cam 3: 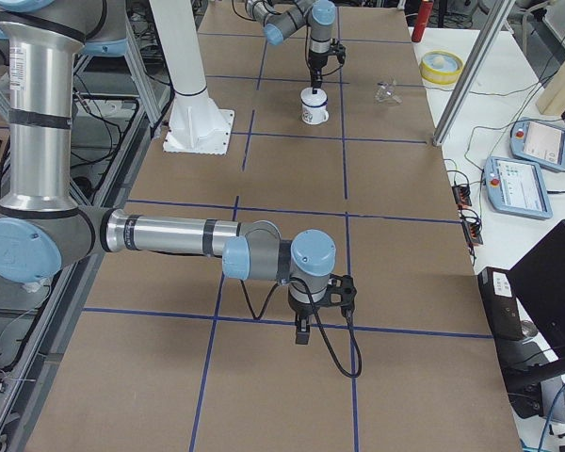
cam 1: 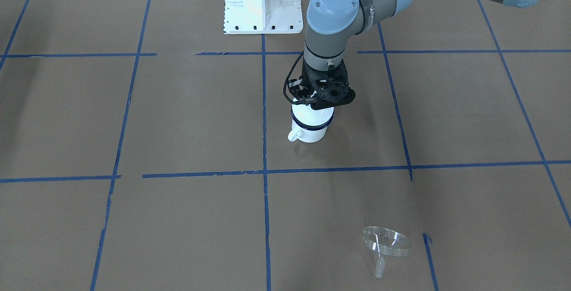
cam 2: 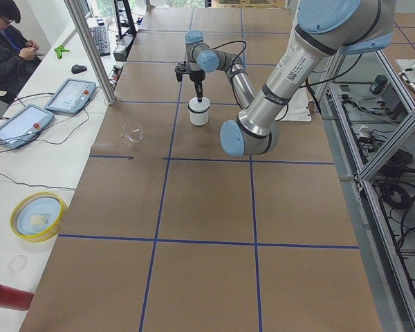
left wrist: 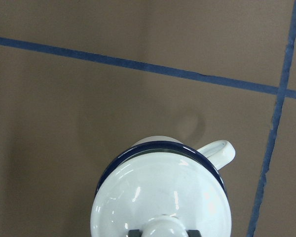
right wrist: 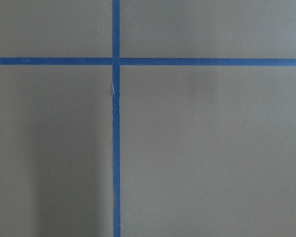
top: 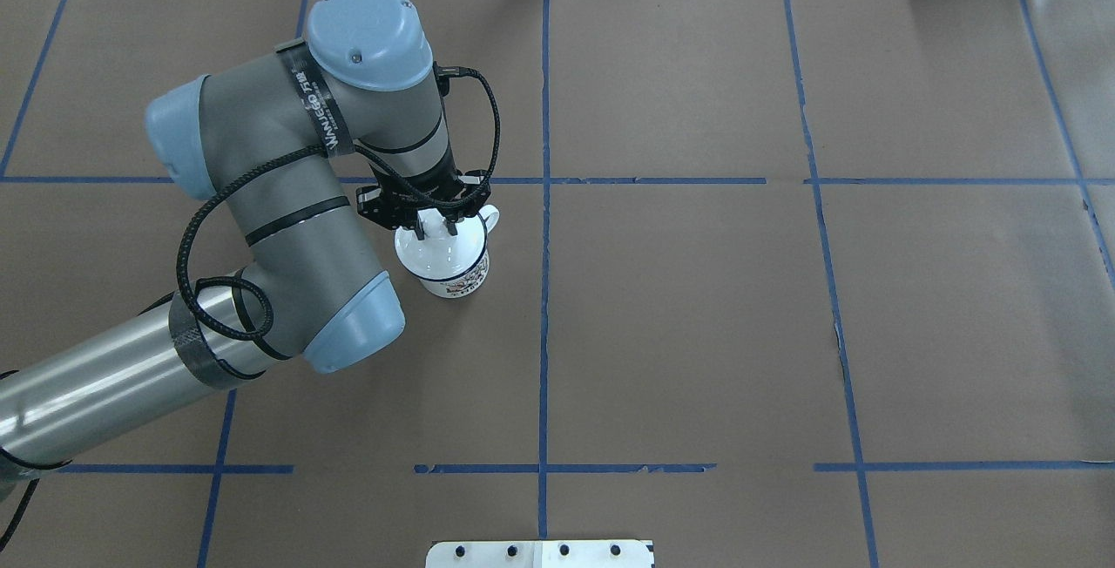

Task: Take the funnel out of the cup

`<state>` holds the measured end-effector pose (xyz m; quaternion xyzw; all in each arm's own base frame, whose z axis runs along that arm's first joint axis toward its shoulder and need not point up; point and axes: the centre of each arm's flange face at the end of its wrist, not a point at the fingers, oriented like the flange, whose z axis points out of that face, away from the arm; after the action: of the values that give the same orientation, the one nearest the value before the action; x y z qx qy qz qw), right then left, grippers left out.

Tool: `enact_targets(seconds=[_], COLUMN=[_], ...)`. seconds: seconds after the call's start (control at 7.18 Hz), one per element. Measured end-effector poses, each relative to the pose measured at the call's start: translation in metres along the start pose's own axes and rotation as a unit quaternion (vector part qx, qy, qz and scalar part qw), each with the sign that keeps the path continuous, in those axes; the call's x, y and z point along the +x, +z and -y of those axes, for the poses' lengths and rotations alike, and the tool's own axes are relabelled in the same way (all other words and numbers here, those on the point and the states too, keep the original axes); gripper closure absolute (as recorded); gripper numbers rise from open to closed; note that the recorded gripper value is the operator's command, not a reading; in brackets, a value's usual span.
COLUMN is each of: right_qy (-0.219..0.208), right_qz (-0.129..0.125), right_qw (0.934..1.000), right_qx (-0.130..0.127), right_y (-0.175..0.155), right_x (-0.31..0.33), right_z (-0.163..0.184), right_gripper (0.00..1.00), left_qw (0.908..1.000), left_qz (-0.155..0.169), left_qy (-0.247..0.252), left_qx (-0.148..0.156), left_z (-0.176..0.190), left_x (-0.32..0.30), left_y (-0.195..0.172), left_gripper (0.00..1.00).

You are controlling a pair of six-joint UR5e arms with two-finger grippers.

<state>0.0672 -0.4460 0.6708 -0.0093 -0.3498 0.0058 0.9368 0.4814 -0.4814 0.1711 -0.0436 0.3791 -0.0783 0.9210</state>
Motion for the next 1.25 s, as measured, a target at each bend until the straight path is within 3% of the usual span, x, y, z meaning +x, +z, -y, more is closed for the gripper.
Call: enact_targets(seconds=[0.14,0.42,0.7,0.84,1.25], right_qy=[0.0,0.0,0.0,0.0,0.0], right_qz=[0.0,0.0,0.0,0.0,0.0], right_qw=[1.0,1.0,1.0,1.0,1.0], right_qx=[0.0,0.0,0.0,0.0,0.0], right_y=[0.0,0.0,0.0,0.0,0.0], right_x=[0.0,0.0,0.0,0.0,0.0], right_z=[0.0,0.0,0.0,0.0,0.0], right_gripper=[0.0,0.0,0.0,0.0,0.0], left_qw=[1.0,1.0,1.0,1.0,0.9999], left_qz=[0.0,0.0,0.001,0.001,-0.01], left_qy=[0.0,0.0,-0.001,-0.001,-0.001], left_qx=[0.0,0.0,0.0,0.0,0.008], left_z=[-0.001,-0.001,0.0,0.0,0.002], left_x=[0.0,-0.001,-0.001,-0.002,-0.005], left_y=[0.0,0.0,0.001,0.0,-0.014], left_gripper=[0.83,0.38,0.09,0.0,0.0])
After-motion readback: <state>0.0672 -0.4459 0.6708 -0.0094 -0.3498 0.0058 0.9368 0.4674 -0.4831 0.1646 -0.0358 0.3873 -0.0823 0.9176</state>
